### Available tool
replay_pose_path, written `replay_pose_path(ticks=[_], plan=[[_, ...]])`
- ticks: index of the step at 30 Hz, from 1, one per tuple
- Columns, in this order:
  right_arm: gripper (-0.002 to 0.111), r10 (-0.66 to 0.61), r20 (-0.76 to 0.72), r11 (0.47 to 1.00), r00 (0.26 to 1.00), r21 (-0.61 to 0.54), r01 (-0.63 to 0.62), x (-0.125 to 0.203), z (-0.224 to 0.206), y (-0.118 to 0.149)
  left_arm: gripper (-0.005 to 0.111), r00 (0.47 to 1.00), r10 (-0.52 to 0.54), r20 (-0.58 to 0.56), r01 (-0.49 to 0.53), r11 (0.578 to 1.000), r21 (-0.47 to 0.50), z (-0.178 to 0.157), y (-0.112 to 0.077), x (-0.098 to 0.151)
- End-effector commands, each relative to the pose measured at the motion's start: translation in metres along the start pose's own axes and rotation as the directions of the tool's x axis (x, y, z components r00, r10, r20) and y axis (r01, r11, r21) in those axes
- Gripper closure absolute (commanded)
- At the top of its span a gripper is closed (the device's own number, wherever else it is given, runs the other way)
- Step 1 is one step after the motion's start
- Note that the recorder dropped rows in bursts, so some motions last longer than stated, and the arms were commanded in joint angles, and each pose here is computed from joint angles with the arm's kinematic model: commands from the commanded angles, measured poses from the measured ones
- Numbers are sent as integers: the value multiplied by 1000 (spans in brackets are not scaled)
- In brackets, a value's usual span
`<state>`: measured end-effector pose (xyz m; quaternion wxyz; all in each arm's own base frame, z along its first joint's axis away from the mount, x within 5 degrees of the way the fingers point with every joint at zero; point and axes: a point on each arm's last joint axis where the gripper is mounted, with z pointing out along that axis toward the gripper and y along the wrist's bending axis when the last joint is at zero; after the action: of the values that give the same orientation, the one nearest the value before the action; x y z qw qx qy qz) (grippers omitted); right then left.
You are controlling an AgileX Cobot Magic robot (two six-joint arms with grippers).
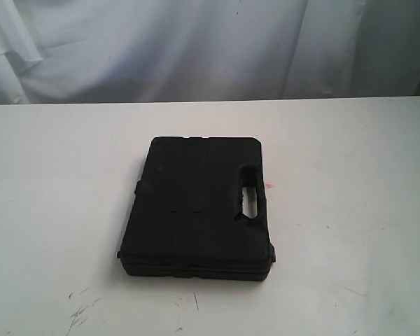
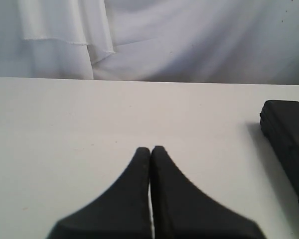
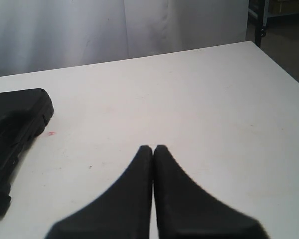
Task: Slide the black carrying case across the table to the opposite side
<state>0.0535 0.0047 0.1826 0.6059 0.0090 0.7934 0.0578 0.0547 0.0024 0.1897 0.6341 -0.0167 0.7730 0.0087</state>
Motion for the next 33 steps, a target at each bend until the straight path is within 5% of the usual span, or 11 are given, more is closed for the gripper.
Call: replay_pose_path(ticks=[1,33], plan=[[108,1,6,1000,1000,6,-1,0,0,0,107,999,-2,-38,2,1000,5,0,0,6],[108,1,6,1000,1000,6,-1,0,0,0,107,1000,-6,-29,7,1000,7,0,0,5]])
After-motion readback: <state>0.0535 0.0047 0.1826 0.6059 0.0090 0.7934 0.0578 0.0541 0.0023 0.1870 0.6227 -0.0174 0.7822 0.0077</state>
